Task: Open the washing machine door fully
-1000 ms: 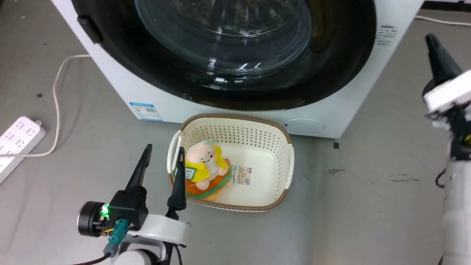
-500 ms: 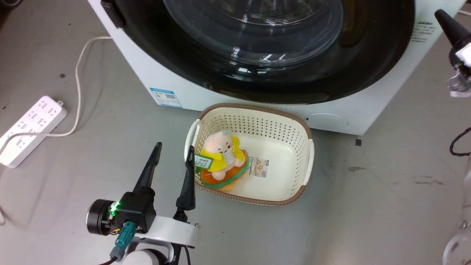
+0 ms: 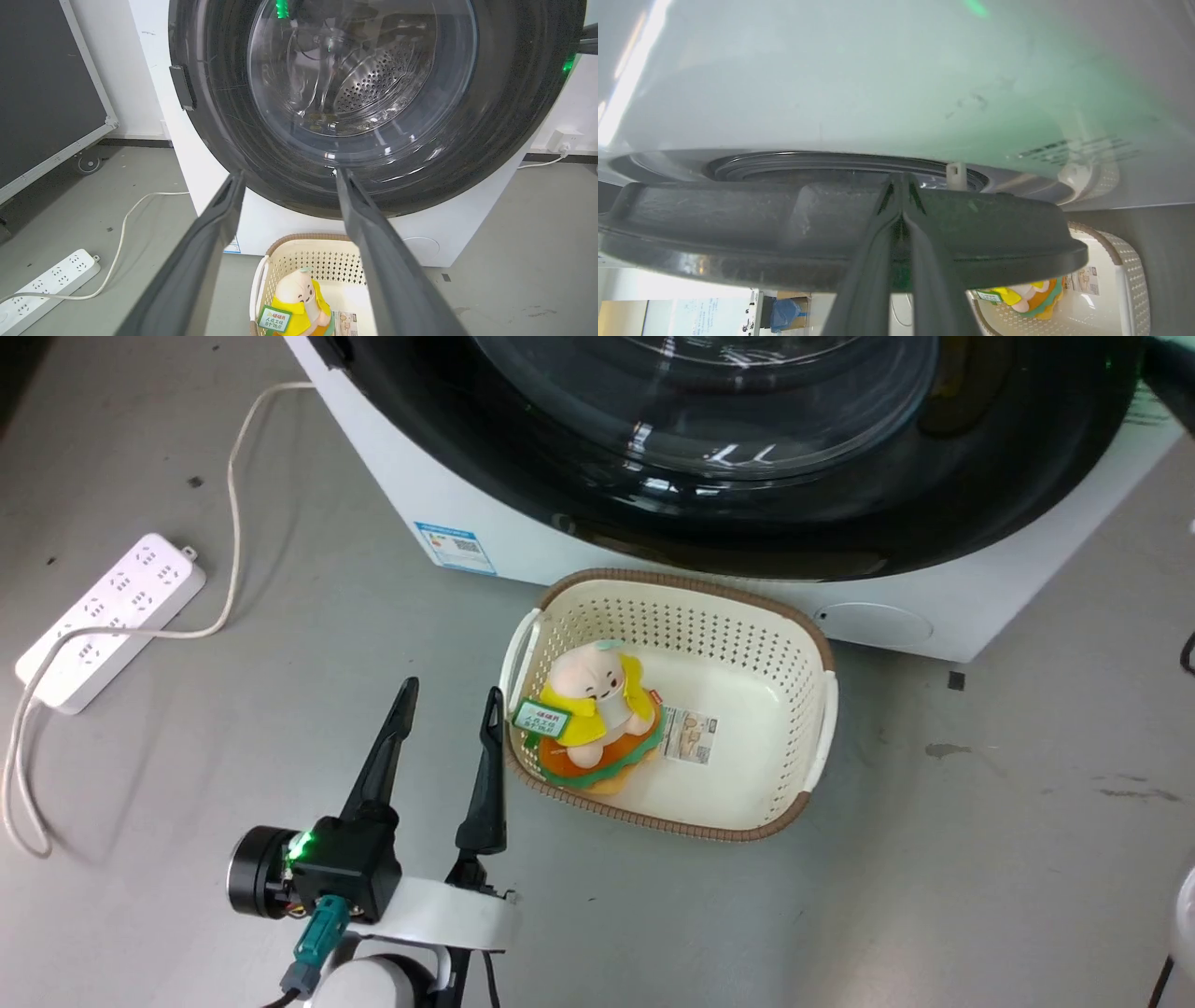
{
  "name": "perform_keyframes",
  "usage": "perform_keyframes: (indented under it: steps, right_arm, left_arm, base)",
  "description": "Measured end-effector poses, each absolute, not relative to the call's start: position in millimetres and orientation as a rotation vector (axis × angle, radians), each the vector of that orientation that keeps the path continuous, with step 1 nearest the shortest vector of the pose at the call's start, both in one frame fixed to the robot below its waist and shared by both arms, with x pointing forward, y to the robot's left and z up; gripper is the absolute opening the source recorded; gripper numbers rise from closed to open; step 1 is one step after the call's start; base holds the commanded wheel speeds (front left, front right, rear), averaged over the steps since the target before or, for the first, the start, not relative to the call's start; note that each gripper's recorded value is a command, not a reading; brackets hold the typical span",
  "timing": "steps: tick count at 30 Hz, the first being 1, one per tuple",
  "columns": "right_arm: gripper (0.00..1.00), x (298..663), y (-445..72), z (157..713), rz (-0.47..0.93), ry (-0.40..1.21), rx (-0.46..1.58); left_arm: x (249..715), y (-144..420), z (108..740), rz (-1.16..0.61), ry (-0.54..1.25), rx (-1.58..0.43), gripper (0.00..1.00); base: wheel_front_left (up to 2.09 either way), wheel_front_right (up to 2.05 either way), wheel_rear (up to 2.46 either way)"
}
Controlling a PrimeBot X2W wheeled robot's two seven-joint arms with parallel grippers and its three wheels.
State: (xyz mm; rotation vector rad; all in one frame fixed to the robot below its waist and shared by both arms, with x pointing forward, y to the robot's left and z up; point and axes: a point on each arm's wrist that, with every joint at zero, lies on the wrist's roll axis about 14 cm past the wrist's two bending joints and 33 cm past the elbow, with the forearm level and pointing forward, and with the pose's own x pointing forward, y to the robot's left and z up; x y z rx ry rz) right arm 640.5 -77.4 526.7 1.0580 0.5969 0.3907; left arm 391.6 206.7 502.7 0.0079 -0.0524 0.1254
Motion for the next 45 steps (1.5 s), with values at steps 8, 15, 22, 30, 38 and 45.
perform_keyframes:
  steps: [8,15,22,30,38,45]
  right_arm:
    - [0.0,640,-66,518,0.436,0.687,1.094]
    - [0.0,619,-59,518,0.471,0.765,1.07]
    - [0.0,572,-68,507,0.466,0.838,1.043]
    - [0.0,525,-72,523,0.54,0.841,1.05]
    - [0.0,503,-64,528,0.579,0.791,1.067]
    - [0.0,521,-73,517,0.455,0.691,1.109]
  left_arm:
    - [393,209,506,0.134,-0.071,0.011,1.0]
    - [388,211,518,0.144,-0.11,0.008,1.0]
    - [373,210,534,0.145,-0.151,0.005,1.0]
    - [354,205,545,0.134,-0.187,-0.007,1.0]
    - [346,202,553,0.119,-0.214,-0.005,1.0]
    - [346,205,551,0.124,-0.209,-0.001,1.0]
  base:
    - [0.0,0.0,0.0]
    - [0.0,0.0,0.0]
    - [0.0,0.0,0.0]
    - [0.0,0.0,0.0]
    - [0.0,0.0,0.0]
    - [0.0,0.0,0.0]
